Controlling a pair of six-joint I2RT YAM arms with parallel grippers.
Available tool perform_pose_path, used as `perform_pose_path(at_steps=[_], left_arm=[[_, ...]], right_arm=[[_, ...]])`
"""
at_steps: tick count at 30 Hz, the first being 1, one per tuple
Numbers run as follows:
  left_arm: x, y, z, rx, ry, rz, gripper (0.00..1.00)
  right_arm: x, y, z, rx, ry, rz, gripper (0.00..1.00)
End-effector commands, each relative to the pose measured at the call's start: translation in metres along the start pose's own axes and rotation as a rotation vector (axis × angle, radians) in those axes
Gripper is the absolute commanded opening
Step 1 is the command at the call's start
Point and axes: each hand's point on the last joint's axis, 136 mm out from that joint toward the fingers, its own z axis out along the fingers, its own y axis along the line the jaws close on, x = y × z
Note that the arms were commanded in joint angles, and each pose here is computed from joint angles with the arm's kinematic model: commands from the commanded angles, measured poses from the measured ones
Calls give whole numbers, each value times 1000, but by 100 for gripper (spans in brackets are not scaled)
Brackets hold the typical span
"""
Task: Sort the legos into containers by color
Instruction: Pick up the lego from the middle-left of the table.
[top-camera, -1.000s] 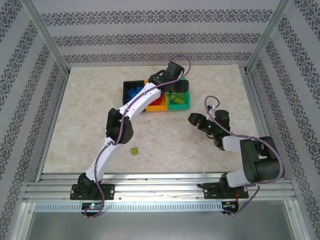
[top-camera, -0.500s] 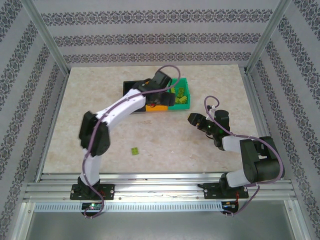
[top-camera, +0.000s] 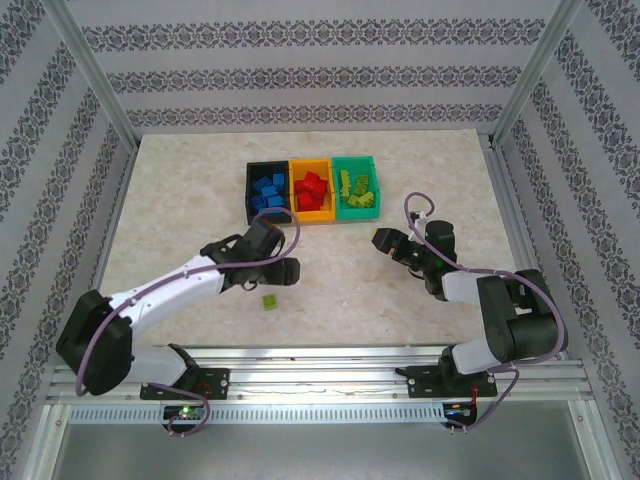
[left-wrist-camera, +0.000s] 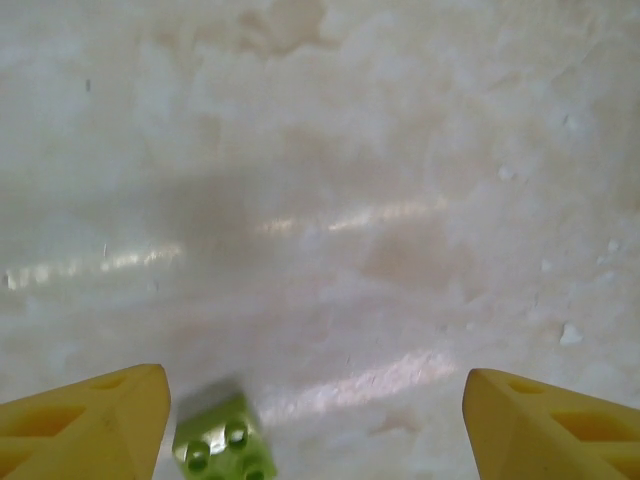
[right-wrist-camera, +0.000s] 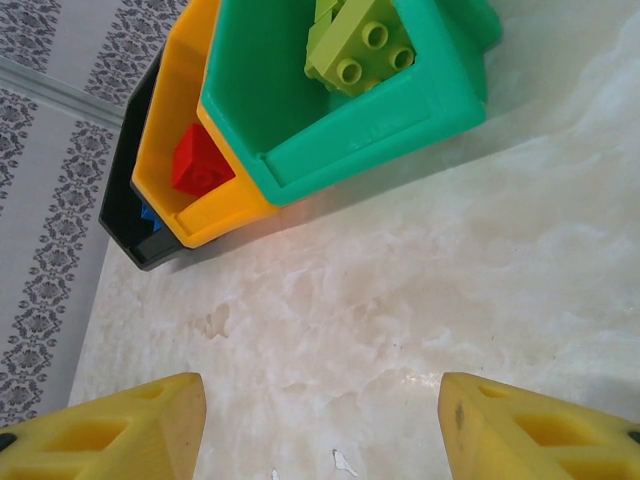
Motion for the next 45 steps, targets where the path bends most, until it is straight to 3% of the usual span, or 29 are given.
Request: perform_pose_path(at_steps=[1, 8, 15, 21, 31, 45], left_arm=[[28, 5, -5, 11, 38, -67, 77], [60, 15, 17, -5, 119, -115, 74], [73, 22, 37, -62, 185, -119, 73], [75, 29, 41, -103, 193, -115, 66], [74, 30, 43, -120, 190, -108, 38], [37, 7, 28, -56, 29, -53, 31]], right_arm=[[-5, 11, 4, -42, -5, -20, 63], [-2, 12, 8, -52, 11, -13, 63], [-2, 13, 7, -50, 9, -16, 63], [-2, 12, 8, -49, 12, -15, 63], [-1, 13, 8, -53, 14, -14, 63], [-1, 10, 12, -52, 21, -1, 63]])
